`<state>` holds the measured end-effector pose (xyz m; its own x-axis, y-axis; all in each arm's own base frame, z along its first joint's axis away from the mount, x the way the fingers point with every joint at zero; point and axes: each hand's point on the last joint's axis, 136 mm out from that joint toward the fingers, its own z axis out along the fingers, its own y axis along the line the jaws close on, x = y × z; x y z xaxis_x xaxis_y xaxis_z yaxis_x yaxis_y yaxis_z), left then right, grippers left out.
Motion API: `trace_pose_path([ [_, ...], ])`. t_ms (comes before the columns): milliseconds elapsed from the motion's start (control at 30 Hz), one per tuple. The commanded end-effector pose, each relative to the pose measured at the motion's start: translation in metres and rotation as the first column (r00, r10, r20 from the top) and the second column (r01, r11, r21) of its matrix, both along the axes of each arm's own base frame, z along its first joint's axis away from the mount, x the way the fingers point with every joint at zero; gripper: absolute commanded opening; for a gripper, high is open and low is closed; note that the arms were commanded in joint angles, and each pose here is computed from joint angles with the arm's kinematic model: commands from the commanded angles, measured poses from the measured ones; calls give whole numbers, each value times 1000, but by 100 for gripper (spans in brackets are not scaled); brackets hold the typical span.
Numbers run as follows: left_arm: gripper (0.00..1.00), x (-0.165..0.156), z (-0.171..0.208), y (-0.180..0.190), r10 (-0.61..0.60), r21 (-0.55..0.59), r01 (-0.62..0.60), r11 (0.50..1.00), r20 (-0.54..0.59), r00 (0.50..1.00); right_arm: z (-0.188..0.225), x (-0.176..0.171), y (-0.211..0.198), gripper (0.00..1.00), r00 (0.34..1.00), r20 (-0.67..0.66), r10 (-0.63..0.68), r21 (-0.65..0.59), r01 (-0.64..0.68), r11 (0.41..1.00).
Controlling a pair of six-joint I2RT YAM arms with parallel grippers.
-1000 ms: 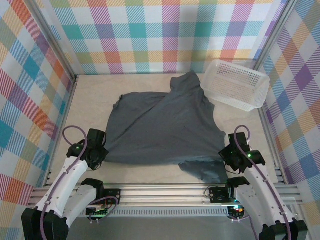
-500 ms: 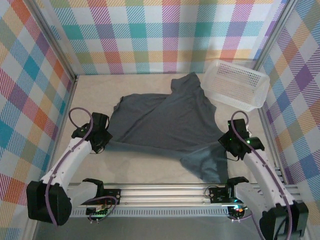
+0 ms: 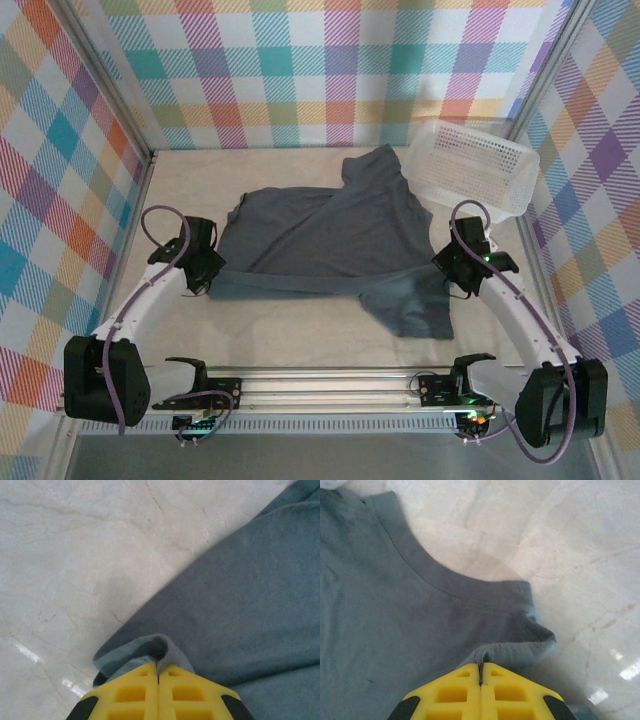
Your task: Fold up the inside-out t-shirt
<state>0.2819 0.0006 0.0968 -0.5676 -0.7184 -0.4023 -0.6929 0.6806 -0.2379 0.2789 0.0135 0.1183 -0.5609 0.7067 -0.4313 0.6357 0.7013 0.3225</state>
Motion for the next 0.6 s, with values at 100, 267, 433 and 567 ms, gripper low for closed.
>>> trace_pose_path([
  [100,3,6,-27,9,35,29,-33,999,-44,998,-26,33,-1,2,999,-25,42,-46,-43,998],
  [267,29,4,-39,7,35,19,-34,999,-58,998,-44,25,-2,39,992,-111,66,-41,-71,997],
  [433,39,0,8,19,-1,93,-8,996,89,996,-34,-18,-11,50,994,-105,33,-40,-38,998],
  [567,41,8,43,-14,-204,26,204,979,223,953,-55,-60,-1,53,990,-137,32,61,-24,998],
])
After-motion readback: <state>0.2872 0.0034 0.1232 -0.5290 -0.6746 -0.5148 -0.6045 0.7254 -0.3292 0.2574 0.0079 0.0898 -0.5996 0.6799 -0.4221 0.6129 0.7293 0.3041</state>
